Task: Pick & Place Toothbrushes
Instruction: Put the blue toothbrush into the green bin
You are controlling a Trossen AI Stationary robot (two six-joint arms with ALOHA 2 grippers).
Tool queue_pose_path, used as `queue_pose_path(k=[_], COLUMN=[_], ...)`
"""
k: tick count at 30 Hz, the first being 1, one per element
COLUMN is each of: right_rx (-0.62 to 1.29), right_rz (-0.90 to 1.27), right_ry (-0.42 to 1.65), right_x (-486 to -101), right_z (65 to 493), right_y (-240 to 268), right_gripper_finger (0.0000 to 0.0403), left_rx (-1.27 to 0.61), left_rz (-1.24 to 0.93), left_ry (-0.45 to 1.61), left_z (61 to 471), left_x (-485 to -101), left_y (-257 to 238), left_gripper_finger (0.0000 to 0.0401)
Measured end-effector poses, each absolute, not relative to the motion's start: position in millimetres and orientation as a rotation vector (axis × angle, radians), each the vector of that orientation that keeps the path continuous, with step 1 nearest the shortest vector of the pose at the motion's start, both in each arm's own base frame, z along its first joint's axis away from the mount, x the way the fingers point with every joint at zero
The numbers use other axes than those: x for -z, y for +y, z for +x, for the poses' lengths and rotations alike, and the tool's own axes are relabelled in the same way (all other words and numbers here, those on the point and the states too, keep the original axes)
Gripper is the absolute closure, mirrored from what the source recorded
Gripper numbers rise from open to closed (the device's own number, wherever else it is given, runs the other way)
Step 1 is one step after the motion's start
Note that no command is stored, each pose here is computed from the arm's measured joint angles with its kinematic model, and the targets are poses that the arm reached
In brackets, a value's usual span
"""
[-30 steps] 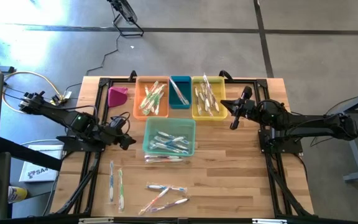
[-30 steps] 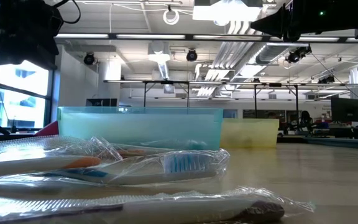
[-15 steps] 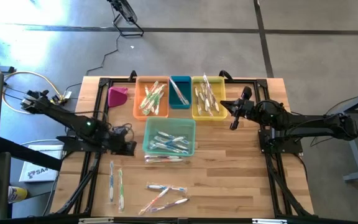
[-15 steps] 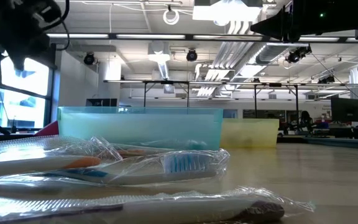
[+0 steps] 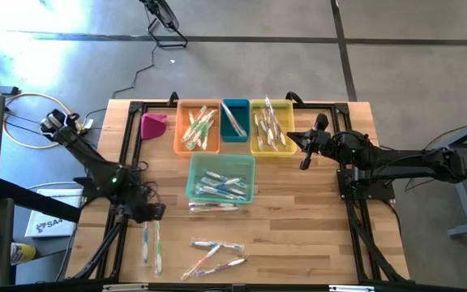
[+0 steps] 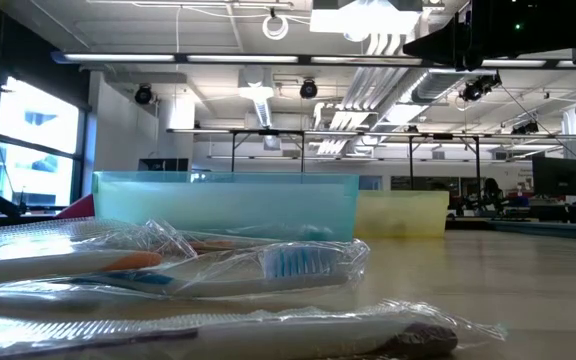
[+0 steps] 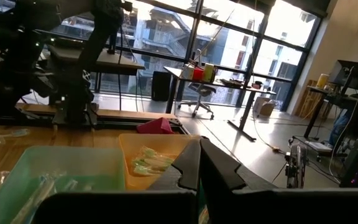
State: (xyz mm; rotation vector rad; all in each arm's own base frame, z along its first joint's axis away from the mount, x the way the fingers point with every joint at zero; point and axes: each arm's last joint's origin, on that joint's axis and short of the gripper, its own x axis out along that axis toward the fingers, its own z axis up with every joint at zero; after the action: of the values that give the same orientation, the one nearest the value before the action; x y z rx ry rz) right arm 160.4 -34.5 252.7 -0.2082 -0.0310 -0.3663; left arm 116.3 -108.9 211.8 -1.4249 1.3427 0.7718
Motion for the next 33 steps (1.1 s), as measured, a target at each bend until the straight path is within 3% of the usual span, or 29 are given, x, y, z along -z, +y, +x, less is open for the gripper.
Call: queue_pose_path(k=[5,25,33], right_rx=[0.366,0.366,0.366], right_rz=[-0.208,-0.205,-0.205], right_ry=[-0.032,-0.034,-0.033], right_x=[-253,-253,-253], right_z=[160,160,160], right_y=[-34,-34,-34], right_gripper_finger=[0.0401,0.0401,0.0401], left_rx=[-0.932,-1.083,-1.049], left_rz=[-1.399,-1.321,-1.269], left_ry=[1.374,1.299,1.318], left_z=[100,105,113], left_x=[-206,-183,-171], left_y=[-119,-138,-148], left_gripper_finger=[0.0233,0.0233,0.0233])
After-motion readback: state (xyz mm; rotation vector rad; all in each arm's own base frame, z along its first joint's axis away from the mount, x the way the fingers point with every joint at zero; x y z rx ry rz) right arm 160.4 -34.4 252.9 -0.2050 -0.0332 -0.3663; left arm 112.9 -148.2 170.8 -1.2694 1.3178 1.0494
